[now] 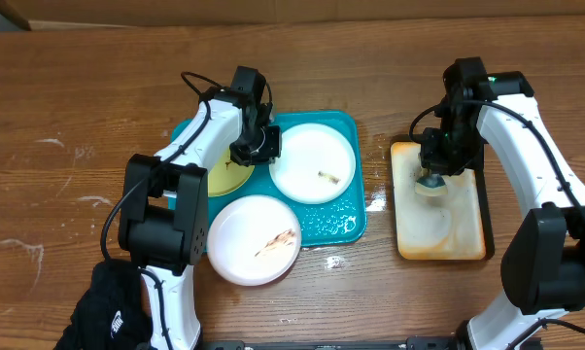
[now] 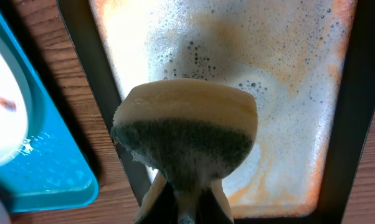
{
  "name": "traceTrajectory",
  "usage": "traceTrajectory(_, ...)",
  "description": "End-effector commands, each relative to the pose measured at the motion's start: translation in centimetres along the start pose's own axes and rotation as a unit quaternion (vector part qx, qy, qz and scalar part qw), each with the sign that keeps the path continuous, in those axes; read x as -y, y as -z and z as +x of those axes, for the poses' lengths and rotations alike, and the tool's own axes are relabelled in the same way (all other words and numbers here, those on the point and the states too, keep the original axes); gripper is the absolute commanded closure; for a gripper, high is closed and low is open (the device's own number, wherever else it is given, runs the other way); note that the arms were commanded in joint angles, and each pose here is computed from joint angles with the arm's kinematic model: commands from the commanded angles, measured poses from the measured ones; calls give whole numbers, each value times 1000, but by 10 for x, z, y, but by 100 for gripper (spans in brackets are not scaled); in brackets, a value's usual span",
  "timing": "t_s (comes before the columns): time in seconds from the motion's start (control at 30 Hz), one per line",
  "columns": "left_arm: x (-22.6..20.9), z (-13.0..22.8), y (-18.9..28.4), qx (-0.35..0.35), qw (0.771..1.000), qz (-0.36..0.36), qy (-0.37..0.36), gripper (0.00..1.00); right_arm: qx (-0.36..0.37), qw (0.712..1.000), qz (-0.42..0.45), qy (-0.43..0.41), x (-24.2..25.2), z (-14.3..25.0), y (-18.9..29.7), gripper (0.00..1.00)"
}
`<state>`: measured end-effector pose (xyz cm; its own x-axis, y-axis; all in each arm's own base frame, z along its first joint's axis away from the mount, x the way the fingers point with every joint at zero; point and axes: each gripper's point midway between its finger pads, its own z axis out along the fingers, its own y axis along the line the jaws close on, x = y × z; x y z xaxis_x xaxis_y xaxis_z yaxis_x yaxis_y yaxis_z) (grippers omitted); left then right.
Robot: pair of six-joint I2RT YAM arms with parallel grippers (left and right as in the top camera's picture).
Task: Clean dirty plates on tray and stack at the side
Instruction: 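Reach the left gripper to the white plate's rim and grip it, then carry the sponge with the right gripper onto the white plate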
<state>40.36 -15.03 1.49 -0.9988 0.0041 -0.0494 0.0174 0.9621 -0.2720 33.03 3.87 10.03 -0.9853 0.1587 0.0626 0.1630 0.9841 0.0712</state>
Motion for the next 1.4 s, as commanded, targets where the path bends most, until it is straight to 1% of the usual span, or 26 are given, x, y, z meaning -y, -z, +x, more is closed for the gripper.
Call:
traceTrajectory(0.0, 7, -9, 4, 6, 1000, 4, 0, 96, 16, 1000, -8, 5, -3, -8, 4, 96)
traceTrajectory(0.33, 22, -3, 3, 4, 999, -22, -26, 96, 30, 999, -11, 8, -5, -15, 4, 96)
traceTrajectory(0.57, 25, 0, 2, -1, 999, -23, -31, 96, 35, 999, -23, 15, -9, -17, 5, 96)
traceTrajectory(0.67, 25, 2, 2, -4, 999, -24, -30, 96, 33, 993, -86, 70, -34, -16, 7, 96)
traceTrajectory(0.73, 24, 2, 2, -5, 999, -24, -30, 96, 34, 990, -110, 75, -44, -16, 8, 96)
traceTrajectory(0.87, 24, 5, 2, -10, 999, -25, -29, 96, 41, 975, -180, 120, -77, -14, 14, 96)
traceTrajectory(1.07, 26, 7, 2, -13, 999, -26, -31, 96, 51, 963, -203, 170, -119, -5, 1, 96)
traceTrajectory(1.2, 27, 8, 2, -14, 999, -26, -32, 96, 55, 960, -216, 168, -151, 3, -12, 96)
traceTrajectory(1.37, 27, 8, 2, -13, 999, -26, -32, 96, 49, 949, -248, 191, -196, 23, -28, 96)
